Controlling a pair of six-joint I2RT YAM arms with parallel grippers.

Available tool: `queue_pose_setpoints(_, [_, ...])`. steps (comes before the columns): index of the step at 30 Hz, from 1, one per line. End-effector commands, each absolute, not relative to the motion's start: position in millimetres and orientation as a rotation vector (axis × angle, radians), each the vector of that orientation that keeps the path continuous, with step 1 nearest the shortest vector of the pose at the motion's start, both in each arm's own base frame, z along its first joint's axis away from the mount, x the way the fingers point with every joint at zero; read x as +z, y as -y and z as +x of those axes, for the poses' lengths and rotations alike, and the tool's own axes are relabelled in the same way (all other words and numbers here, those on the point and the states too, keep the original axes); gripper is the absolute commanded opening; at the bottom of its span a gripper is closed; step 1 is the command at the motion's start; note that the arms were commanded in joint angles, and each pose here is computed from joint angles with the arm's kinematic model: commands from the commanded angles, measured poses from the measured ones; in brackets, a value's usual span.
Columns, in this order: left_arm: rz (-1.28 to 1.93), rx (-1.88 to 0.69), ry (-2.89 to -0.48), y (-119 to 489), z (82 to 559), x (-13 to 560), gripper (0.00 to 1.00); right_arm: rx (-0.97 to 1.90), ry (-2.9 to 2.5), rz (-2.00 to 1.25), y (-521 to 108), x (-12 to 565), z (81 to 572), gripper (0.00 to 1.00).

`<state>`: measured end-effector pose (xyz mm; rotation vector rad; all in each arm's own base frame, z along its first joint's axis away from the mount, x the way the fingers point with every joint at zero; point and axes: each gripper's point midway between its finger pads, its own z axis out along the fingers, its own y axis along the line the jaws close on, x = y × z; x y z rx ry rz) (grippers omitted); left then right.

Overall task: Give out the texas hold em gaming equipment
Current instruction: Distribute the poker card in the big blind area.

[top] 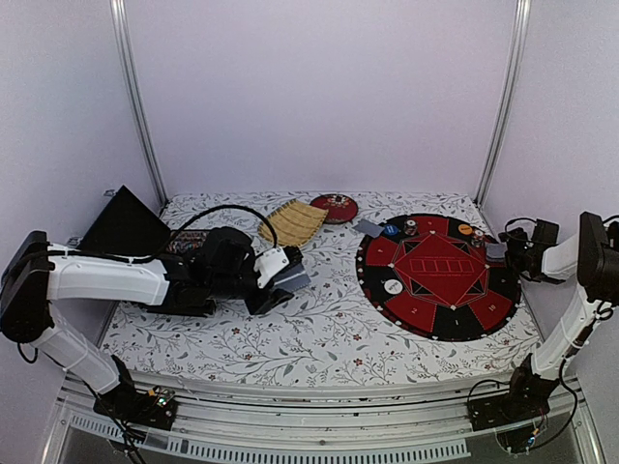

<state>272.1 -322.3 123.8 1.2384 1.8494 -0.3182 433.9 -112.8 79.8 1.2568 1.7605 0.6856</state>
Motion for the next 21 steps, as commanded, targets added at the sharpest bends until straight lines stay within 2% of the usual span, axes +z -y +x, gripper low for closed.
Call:
queue_pose_setpoints(1, [1.2, -0.311, -1.834, 314.4, 274.5, 133.6, 0.55, 0.718, -1.785, 1.242, 109.9, 80.0, 437.9, 0.76])
queue_pose_setpoints(15, [1.182, -0.302, -1.836, 307.0, 271.3, 136.0, 0.55, 0.682, -1.78, 1.293, 120.0, 70.9, 434.8, 0.79])
queue_pose_setpoints(21, [1.184, -0.302, -1.835, 307.3, 271.1, 135.6, 0.55, 0.635, -1.806, 1.258, 121.4, 77.6, 430.2, 0.85])
